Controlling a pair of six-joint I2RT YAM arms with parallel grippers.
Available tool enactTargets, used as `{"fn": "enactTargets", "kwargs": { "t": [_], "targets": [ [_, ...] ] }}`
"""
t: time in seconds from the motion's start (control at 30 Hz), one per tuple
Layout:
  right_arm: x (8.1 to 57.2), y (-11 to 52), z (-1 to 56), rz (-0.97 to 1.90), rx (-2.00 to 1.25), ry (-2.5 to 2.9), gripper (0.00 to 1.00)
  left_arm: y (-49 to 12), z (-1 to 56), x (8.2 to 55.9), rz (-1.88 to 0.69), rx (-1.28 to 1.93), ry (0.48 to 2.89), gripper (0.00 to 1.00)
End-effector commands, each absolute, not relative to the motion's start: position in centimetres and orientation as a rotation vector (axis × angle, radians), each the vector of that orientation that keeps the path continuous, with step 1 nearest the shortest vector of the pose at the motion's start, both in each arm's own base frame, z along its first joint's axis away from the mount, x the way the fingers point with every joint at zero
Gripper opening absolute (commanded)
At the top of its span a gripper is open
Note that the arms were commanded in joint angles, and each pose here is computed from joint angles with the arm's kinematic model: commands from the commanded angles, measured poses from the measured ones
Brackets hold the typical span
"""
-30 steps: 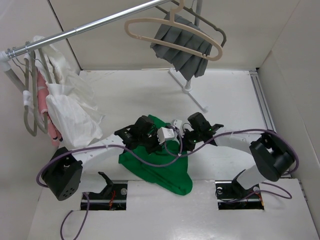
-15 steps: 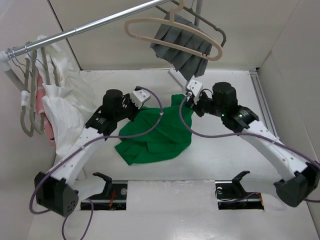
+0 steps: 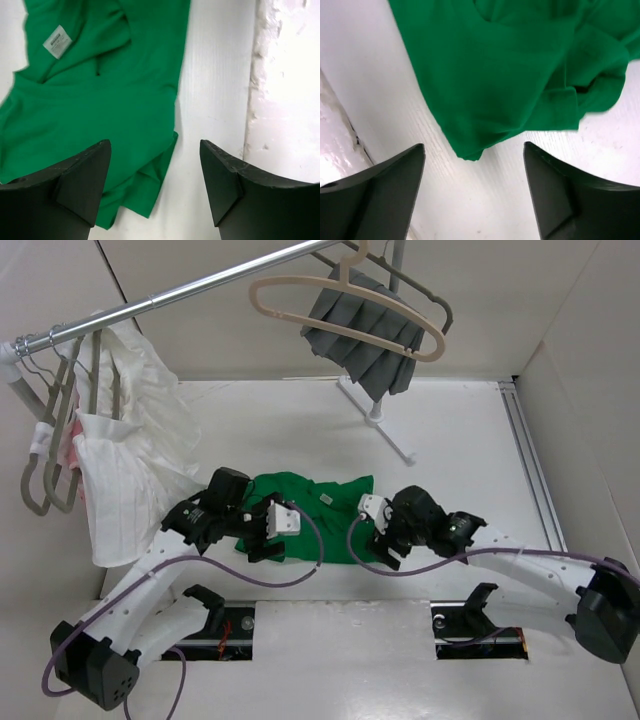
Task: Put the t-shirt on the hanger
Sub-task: Move the tshirt to the center of the board
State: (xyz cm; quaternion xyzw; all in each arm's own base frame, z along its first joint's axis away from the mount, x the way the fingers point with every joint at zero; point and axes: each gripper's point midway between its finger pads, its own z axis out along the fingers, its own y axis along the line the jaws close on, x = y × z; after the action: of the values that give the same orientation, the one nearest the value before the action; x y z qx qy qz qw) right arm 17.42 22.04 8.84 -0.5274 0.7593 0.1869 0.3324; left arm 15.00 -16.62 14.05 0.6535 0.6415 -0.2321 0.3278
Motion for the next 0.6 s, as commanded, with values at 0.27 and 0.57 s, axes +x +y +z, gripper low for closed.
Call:
{"fn": "enactTargets", "kwargs": {
  "t": [0.27, 0.57],
  "targets": [
    [23.8, 25.9, 16.3, 0.482, -1.130, 1.919, 0.94, -19.6, 17.0, 23.8, -0.530, 1.197, 1.825, 0.62],
    [28.8, 30.6, 12.2, 0.611, -1.209, 1.980, 0.86, -20.2, 15.9, 29.8, -0.424, 0.924, 1.945, 0.65]
  ]
}}
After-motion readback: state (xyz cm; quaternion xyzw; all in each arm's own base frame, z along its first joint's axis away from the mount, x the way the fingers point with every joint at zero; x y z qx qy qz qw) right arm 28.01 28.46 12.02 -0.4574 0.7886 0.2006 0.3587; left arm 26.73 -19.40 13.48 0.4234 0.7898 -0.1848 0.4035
